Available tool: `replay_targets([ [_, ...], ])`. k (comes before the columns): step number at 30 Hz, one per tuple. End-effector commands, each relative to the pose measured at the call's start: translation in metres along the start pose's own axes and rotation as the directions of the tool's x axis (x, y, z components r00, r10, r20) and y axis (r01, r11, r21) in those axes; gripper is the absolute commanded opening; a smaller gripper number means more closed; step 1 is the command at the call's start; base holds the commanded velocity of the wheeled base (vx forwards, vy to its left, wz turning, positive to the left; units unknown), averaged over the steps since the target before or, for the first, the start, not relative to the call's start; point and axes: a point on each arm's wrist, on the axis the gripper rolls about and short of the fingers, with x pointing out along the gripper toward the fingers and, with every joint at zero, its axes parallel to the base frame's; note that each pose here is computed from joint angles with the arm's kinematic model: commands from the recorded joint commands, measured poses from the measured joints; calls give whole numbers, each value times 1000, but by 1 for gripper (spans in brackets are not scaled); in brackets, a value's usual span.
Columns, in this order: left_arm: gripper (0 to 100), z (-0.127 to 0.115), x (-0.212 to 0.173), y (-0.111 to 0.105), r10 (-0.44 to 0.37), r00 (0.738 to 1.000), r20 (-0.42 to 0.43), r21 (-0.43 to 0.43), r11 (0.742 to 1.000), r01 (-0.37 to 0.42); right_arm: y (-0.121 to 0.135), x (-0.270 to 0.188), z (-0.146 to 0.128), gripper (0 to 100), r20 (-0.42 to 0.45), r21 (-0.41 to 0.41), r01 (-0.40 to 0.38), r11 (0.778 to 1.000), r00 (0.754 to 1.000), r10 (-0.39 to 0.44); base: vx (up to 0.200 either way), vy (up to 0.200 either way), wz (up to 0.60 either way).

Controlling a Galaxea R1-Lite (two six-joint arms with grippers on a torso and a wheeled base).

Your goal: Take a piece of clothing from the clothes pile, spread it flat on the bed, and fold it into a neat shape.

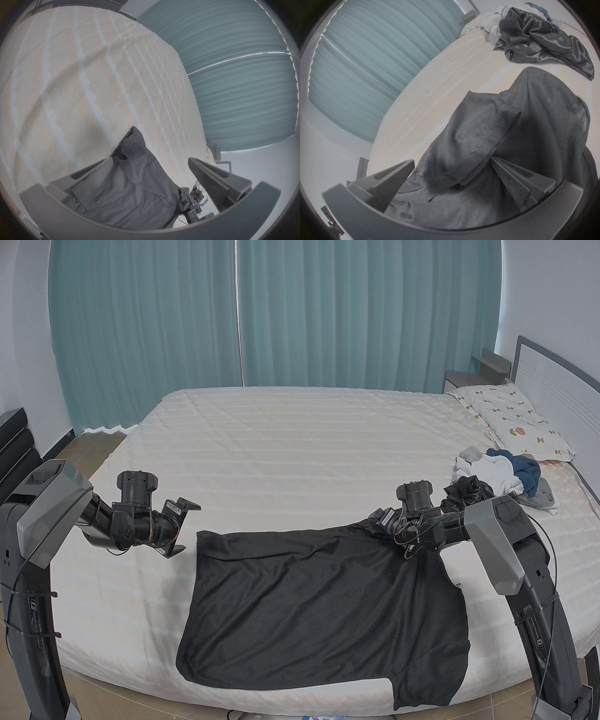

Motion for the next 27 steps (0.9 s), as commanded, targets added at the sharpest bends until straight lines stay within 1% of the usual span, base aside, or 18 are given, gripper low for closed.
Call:
replay_targets([
  [1, 100, 0, 0, 0, 0, 1000, 1, 1, 1000, 0, -10, 17, -14, 100, 26, -1, -26, 1000, 999, 26, 0, 0, 0],
  [2, 100, 0, 0, 0, 1, 1000, 3, 1, 1000, -1, -5, 17, -10, 100, 73, 0, -81, 997, 994, 81, 0, 0, 0],
  [3, 100, 0, 0, 0, 5, 1000, 7, 1, 1000, -5, 3, 14, -1, 100, 144, -2, -159, 987, 977, 158, 0, 0, 0],
  [4, 100, 0, 0, 0, 5, 1000, 8, 1, 1000, -5, 4, 14, -1, 100, 149, -3, -165, 986, 975, 163, 0, 0, 0],
  [6, 100, -1, 0, 0, 8, 1000, 13, 0, 1000, -8, 14, 8, 12, 100, 226, -14, -248, 969, 943, 244, 0, 0, 0],
  [7, 100, -1, 0, 0, 8, 1000, 13, 0, 1000, -8, 16, 6, 14, 100, 238, -16, -261, 965, 937, 257, 0, 0, 0],
  [8, 100, -1, 0, 0, 8, 1000, 13, 2, 1000, -8, 25, -2, 24, 100, 278, -27, -300, 954, 914, 295, 0, 0, 0],
  [10, 100, -1, 0, 0, 8, 1000, 13, 2, 1000, -8, 30, -10, 36, 100, 311, -37, -333, 942, 892, 327, 0, 0, 0],
  [14, 100, -1, 0, 0, 8, 1000, 14, 0, 1000, -8, 31, -14, 45, 100, 342, -67, -354, 933, 870, 355, 0, 0, 0],
  [15, 100, -1, 0, 0, 8, 1000, 14, 0, 1000, -8, 31, -15, 49, 100, 362, -75, -372, 925, 854, 373, 0, 0, 0],
  [16, 100, -1, 0, 0, 8, 1000, 14, 0, 1000, -8, 32, -16, 50, 100, 371, -80, -381, 921, 846, 382, 0, 0, 0],
  [17, 100, -1, 0, 0, 8, 1000, 14, 0, 1000, -8, 33, -18, 53, 100, 400, -95, -410, 907, 818, 412, 0, 0, 0],
  [18, 100, -1, 0, 0, 8, 1000, 14, 0, 1000, -8, 34, -19, 54, 100, 403, -97, -412, 906, 816, 415, 0, 0, 0],
  [19, 100, -1, 0, 0, 9, 1000, 15, 0, 1000, -9, 36, -21, 56, 100, 418, -119, -428, 896, 797, 436, 0, 0, 0],
  [21, 100, -1, 0, 0, 9, 1000, 15, 0, 1000, -9, 36, -20, 53, 100, 412, -137, -422, 896, 799, 438, 0, 0, 0],
  [22, 100, -1, 0, 0, 9, 1000, 15, 0, 1000, -9, 34, -16, 49, 100, 402, -173, -403, 899, 804, 438, 0, 0, 0],
  [26, 100, -1, 0, 0, 10, 1000, 15, 0, 1000, -10, 24, -7, 44, 100, 390, -227, -353, 908, 821, 417, 0, 0, 0],
  [27, 100, -1, 0, 0, 10, 1000, 15, 0, 1000, -10, 17, -8, 52, 100, 400, -232, -320, 919, 829, 389, 0, 0, 0],
])
